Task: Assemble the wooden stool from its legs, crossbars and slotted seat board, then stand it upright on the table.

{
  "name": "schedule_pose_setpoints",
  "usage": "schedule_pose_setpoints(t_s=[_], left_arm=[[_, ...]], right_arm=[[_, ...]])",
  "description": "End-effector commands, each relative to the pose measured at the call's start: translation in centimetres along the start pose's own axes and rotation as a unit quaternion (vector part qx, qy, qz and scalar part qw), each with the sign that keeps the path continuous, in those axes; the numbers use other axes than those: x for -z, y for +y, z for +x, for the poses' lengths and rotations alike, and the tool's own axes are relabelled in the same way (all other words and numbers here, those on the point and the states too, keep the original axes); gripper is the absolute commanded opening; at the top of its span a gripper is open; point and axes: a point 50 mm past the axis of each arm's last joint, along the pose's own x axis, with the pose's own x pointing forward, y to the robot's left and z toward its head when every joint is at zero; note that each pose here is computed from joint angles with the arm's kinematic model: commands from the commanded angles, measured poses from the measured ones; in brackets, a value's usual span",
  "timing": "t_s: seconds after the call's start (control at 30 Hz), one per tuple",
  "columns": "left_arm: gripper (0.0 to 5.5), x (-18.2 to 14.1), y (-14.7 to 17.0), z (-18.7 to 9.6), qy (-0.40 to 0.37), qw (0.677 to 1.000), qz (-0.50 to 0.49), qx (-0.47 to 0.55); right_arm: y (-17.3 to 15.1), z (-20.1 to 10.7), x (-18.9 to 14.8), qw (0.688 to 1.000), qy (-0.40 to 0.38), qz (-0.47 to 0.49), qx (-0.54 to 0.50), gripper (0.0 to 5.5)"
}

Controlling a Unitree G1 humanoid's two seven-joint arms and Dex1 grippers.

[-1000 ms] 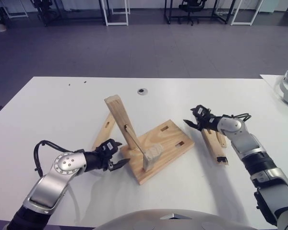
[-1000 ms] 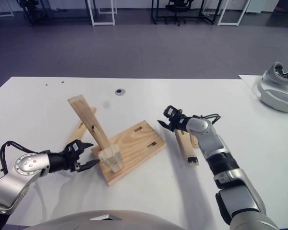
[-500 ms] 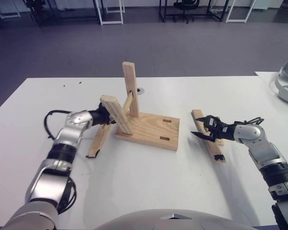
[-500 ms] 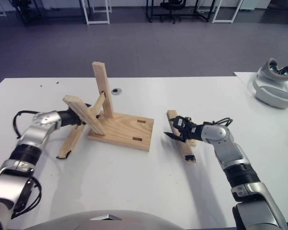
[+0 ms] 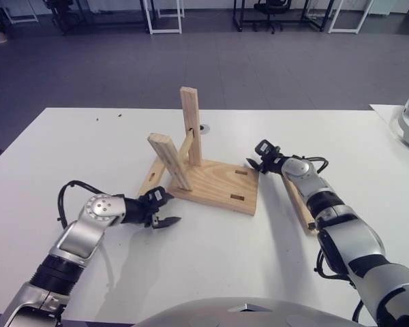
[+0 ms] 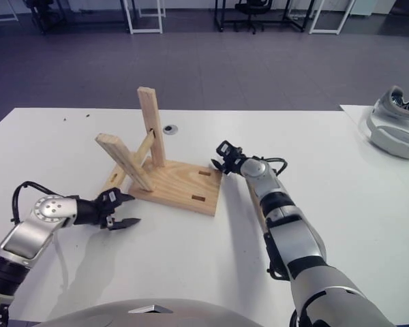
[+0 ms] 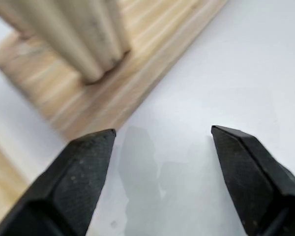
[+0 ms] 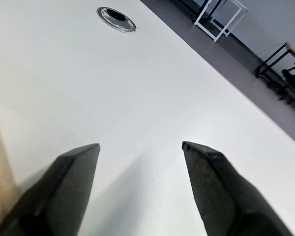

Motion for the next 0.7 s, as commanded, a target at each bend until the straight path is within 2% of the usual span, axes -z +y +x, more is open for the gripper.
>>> schedule_pose_setpoints(t_s=[0.03, 0.13, 0.27, 0.33, 0.4, 0.43, 0.5, 0.53, 0.6, 0.7], left_arm=[[3.60, -0.2, -0.3, 2.4, 0.018, 1.000, -0.007, -0.018], [3.60, 0.8, 1.0, 3.2, 0.034, 0.997, -0.020, -0.063], [3.60, -0.3, 0.9, 4.2, 0.000, 0.997, -0.025, -0.073], [3.60, -0.7, 0.7, 4.2, -0.008, 0.997, -0.025, -0.079], [3.60, -0.3, 0.3, 3.0, -0.005, 0.995, -0.030, -0.094], [3.60, 0.1, 0.1, 2.2, 0.001, 0.994, -0.036, -0.101], [3.60, 0.5, -0.5, 1.3, 0.001, 0.993, -0.048, -0.109], [3.60, 0.4, -0.6, 1.2, -0.008, 0.991, -0.057, -0.118], [3.60, 0.0, -0.4, 1.3, -0.027, 0.987, -0.070, -0.142], [3.60, -1.1, 0.3, 0.9, -0.091, 0.973, -0.102, -0.187]], right_arm=[[2.0, -0.6, 1.4, 0.987, -0.003, 0.007, -0.159, 3.14], [3.7, -3.0, 2.8, 0.952, -0.041, 0.023, -0.302, 3.14], [6.6, -4.2, 3.4, 0.950, -0.083, 0.047, -0.296, 3.14], [7.2, -5.2, 3.3, 0.967, -0.099, 0.067, -0.223, 3.14], [4.9, -7.6, 3.1, 0.985, -0.113, 0.100, -0.082, 3.14], [3.2, -9.3, 2.5, 0.980, -0.143, 0.139, -0.016, 3.14], [0.6, -12.2, 2.3, 0.950, -0.191, 0.233, 0.082, 3.14], [-0.3, -12.9, 3.4, 0.939, -0.178, 0.264, 0.127, 3.14], [-1.1, -13.1, 6.0, 0.931, -0.103, 0.297, 0.187, 3.14], [0.1, -12.5, 8.3, 0.919, -0.034, 0.338, 0.201, 3.14]])
